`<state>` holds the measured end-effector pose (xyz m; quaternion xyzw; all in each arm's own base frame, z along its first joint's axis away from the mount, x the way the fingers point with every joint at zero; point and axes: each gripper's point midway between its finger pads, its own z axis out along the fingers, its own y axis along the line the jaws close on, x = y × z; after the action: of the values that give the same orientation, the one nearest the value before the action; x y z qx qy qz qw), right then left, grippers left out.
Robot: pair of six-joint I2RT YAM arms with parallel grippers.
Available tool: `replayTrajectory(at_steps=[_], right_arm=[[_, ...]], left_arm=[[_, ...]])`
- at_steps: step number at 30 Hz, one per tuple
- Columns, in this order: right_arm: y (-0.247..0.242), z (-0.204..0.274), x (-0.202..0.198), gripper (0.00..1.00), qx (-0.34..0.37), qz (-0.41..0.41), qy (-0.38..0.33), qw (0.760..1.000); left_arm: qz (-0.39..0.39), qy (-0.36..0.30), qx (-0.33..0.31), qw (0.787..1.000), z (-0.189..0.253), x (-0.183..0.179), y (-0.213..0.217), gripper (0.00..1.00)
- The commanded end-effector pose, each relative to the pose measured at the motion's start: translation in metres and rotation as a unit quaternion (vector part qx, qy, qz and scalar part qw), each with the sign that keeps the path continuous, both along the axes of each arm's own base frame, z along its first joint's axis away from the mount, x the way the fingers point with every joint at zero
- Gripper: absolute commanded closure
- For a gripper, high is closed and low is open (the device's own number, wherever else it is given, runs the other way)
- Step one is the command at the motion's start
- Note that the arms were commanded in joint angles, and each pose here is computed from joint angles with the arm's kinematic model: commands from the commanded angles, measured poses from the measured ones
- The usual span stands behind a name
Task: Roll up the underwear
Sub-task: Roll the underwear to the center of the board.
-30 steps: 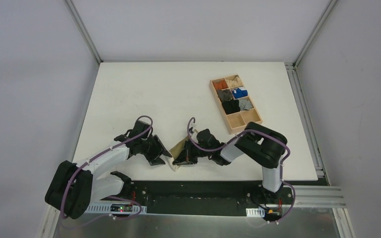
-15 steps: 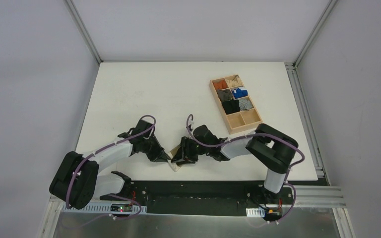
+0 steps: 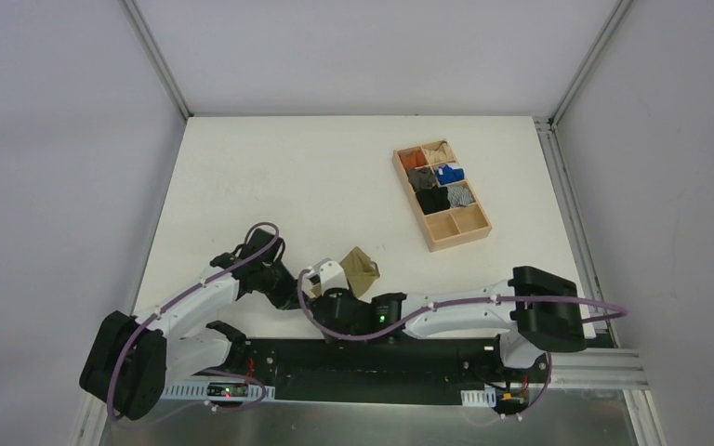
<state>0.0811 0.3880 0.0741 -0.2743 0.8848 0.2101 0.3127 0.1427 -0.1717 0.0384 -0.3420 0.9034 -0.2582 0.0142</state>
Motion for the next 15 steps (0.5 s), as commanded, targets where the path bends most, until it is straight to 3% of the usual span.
replayTrajectory(at_steps=[1,15], right_arm=[[0.005,0.012,0.023,0.46,-0.069,0.012,-0.132,0.989],[0.038,-0.022,0.009,0.51,-0.107,0.066,-0.16,0.979]], left_arm=[[0.01,0.033,0.017,0.999,-0.002,-0.01,0.005,1.0],[0.011,0.039,0.017,0.999,-0.001,-0.011,0.003,1.0]])
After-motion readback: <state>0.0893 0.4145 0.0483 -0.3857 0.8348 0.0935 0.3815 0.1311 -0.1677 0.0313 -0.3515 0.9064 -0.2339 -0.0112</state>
